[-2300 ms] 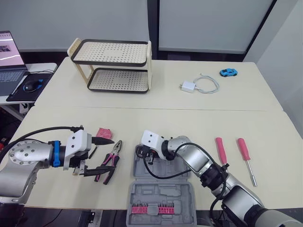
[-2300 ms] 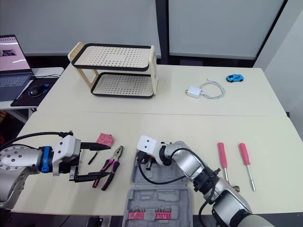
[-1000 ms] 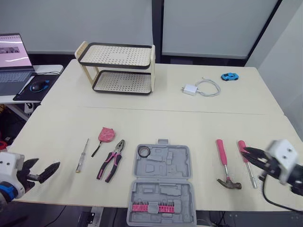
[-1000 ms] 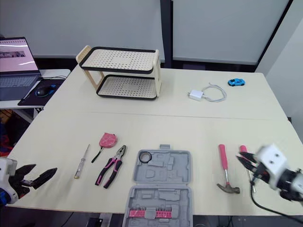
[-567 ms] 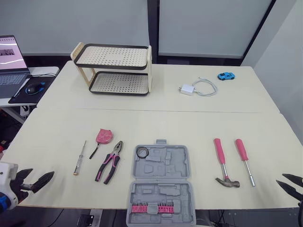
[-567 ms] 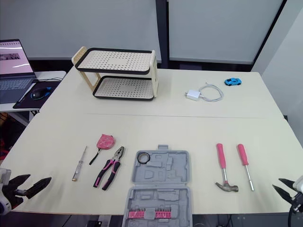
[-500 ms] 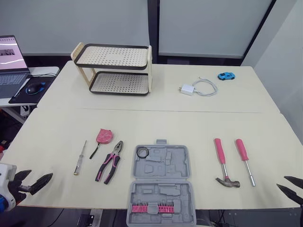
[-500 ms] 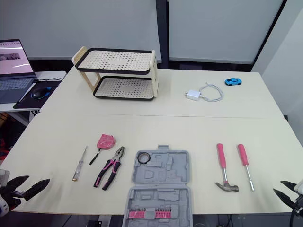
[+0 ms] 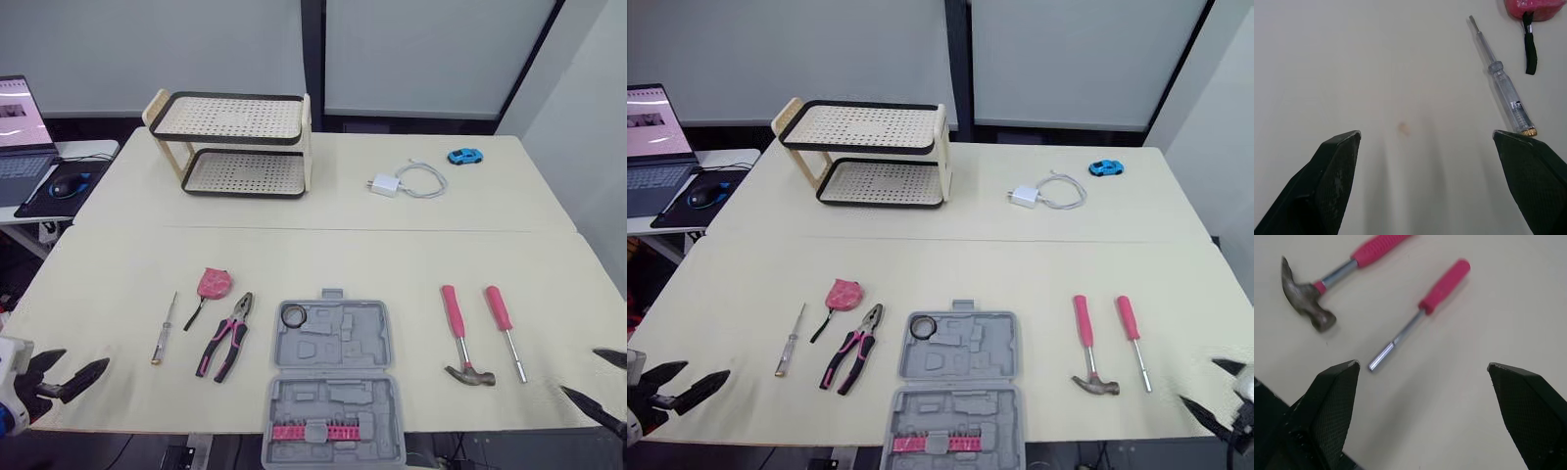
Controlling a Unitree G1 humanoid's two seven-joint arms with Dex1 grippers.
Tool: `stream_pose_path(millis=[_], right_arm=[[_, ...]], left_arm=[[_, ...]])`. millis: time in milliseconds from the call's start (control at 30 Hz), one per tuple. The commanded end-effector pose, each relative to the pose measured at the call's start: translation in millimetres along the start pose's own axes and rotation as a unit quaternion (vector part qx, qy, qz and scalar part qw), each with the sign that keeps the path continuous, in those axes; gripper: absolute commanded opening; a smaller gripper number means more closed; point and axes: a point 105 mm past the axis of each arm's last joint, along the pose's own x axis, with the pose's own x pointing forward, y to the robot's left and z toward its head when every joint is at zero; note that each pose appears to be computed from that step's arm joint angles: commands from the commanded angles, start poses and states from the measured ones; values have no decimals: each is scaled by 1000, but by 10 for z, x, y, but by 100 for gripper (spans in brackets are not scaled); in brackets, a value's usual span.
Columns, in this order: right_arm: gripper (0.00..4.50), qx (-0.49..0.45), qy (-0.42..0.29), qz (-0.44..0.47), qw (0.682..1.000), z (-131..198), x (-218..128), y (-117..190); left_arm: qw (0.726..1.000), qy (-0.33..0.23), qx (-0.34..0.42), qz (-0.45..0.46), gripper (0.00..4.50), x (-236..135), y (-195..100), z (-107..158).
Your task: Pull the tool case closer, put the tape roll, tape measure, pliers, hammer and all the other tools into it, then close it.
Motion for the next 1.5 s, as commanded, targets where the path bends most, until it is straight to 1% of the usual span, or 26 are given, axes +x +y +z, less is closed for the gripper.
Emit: stream_pose_path(millis=[33, 167, 267, 400, 533, 600, 733, 867, 1000, 1200, 1300, 1367, 1500], right_arm=[[446, -38, -56, 63, 996, 456, 198, 103], [446, -63, -113, 153, 980, 931, 449, 369], [446, -60, -164, 224, 959, 1385, 681, 638], [446, -52, -184, 253, 948, 1683, 879, 791], [446, -50, -191, 256, 946, 1814, 993, 843], [446, -49, -195, 255, 946, 1863, 1030, 860], [446, -44, -202, 261, 943, 1936, 1065, 907], [446, -42, -204, 263, 942, 1976, 1075, 926], [446, -42, -205, 264, 941, 2031, 1075, 932], [446, -48, -210, 272, 938, 2100, 1053, 943], [450, -52, -219, 276, 935, 2149, 1046, 953], [450, -53, -221, 278, 933, 2166, 1047, 956], [450, -54, -222, 280, 932, 2179, 1053, 954]], left_arm=[[1000, -21, 9, -1, 450, -1, -47, 130], [999, -33, 10, -11, 450, 28, -167, 186], [998, -58, 12, -32, 450, 141, -386, 322], [995, -87, 2, -44, 450, 336, -659, 489], [994, -103, -11, -35, 450, 522, -813, 591], [994, -104, -12, -20, 450, 643, -859, 609], [994, -101, -23, -23, 450, 882, -1017, 646], [994, -102, -24, -21, 450, 1000, -1075, 683], [997, -79, -23, -8, 450, 1201, -1127, 638], [998, -56, -22, -2, 450, 1300, -1132, 545], [999, -49, -17, -6, 393, 1329, -1149, 509], [999, -45, -14, -14, 335, 1345, -1181, 496], [999, -40, -8, -17, 335, 1381, -1215, 493]])
